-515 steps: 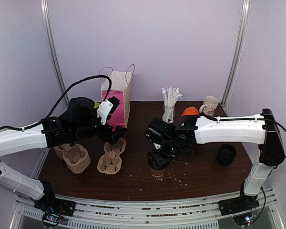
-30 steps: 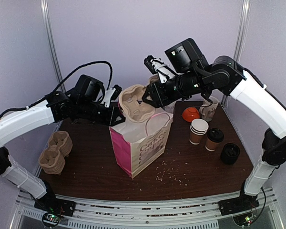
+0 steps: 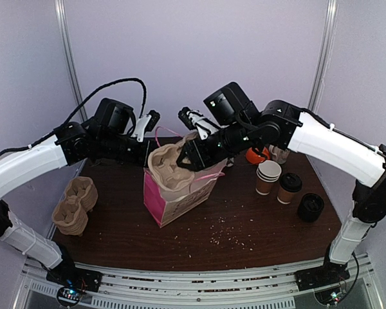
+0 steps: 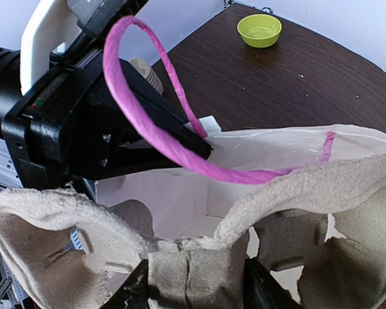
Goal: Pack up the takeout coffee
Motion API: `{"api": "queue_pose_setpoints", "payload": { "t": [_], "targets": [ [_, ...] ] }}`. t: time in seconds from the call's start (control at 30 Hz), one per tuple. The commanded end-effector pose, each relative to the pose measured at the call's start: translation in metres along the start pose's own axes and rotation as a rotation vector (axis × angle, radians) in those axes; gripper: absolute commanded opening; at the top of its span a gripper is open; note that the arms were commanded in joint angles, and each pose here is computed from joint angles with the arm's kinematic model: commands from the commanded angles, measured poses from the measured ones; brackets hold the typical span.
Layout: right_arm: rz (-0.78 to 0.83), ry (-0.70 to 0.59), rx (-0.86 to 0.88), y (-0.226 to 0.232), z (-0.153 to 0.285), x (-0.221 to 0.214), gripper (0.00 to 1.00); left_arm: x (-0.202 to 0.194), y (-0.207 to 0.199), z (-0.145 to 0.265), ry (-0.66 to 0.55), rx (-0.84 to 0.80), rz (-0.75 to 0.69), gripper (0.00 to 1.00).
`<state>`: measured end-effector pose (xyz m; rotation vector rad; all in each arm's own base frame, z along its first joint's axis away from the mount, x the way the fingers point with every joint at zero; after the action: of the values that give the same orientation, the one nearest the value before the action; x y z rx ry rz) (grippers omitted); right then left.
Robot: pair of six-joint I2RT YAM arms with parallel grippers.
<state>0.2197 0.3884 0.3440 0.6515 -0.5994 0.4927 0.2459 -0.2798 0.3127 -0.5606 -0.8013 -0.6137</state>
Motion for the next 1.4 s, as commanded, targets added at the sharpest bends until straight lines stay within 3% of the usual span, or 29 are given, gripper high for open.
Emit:
{"api": "queue_pose_setpoints", "payload": {
  "t": [0.0, 0.37, 0.8, 1.37],
  "targets": [
    [-0.014, -0.048, 0.085, 0.014, 0.015, 0.011, 0.46, 0.011, -0.005, 0.008, -0.069, -0.018, -0.005, 0.0],
    [-0.009, -0.088, 0.16, 0.028, 0.046, 0.022, 0.46, 0.003, -0.001, -0.001, -0.041, 0.0, -0.006, 0.0],
    [-0.038, -0.014, 0.301, 0.04, 0.036, 0.009, 0.47, 0.003, -0.001, 0.0, -0.042, -0.002, -0.005, 0.0],
    [-0.14, 0.013, 0.21, -0.024, 0.01, 0.001, 0.46, 0.005, -0.005, 0.008, -0.067, -0.03, -0.009, 0.0]
  ]
}}
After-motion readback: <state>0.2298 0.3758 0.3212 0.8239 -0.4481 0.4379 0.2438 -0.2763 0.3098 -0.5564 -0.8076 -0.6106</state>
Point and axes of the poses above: each gripper's point midway between its finger pads, its own z axis back along the fingers, its own y axis along the line the jaws close on, x = y × z, the point moved 5 cm from there along z, back along the fingers, and after that the axes turned 11 degrees about -z, right-handed, at the moved point
